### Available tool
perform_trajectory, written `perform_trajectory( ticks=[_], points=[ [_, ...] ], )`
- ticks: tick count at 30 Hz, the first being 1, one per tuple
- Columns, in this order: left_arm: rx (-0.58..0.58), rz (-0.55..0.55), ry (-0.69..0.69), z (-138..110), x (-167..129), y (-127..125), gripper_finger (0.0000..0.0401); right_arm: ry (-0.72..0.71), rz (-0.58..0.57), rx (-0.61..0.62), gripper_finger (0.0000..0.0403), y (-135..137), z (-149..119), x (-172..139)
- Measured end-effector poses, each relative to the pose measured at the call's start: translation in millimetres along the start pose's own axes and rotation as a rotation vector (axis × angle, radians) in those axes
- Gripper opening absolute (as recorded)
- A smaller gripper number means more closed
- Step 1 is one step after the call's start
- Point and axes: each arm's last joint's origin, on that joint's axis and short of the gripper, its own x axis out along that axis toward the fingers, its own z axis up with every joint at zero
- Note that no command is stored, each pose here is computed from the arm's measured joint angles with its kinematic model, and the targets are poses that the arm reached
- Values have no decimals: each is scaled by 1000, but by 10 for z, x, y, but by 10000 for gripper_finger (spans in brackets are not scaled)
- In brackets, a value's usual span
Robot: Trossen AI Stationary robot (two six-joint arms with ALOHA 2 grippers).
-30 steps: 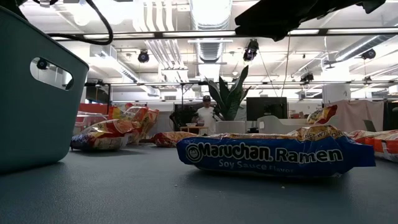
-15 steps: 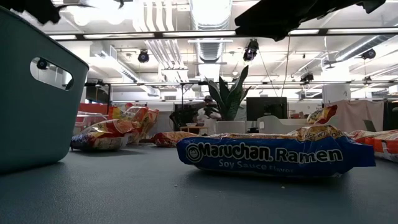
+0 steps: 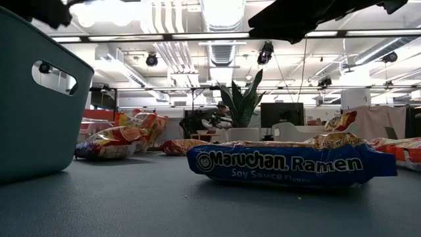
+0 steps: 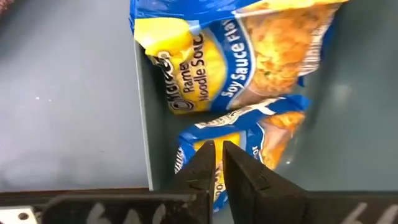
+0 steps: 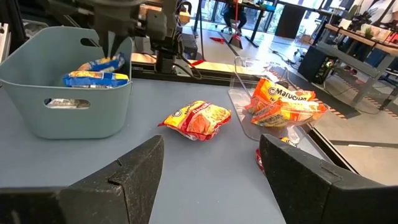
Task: Sort Maruchan noodles
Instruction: Put the blue noodle pack into the blue bin, then adjust the blue noodle pack
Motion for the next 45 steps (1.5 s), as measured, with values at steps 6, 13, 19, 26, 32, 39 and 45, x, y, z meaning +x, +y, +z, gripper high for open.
perform_trajectory(
  ticks=[6, 13, 19, 26, 32, 39, 45],
  points=[
    [-6, 2, 19, -23, 207, 55, 2, 0, 0, 2, 254, 0, 0, 0],
    [-7, -43, 2, -12, 378, 73, 0, 0, 0, 6, 254, 0, 0, 0],
    [54, -19, -208, 145, 158, -33, 0, -1, 0, 9, 254, 0, 3, 0],
    [54, 61, -326, 238, 210, -39, 0, -1, 0, 9, 254, 0, 3, 0],
    [51, 38, -345, 399, 368, -123, 0, -1, 1, 9, 254, 0, 4, 0],
    [115, -21, -294, 513, 473, -214, 0, -1, 1, 9, 254, 0, 3, 0],
    [168, -21, -373, 540, 263, -263, 0, -1, 1, 17, 254, 0, 4, 0]
  ],
)
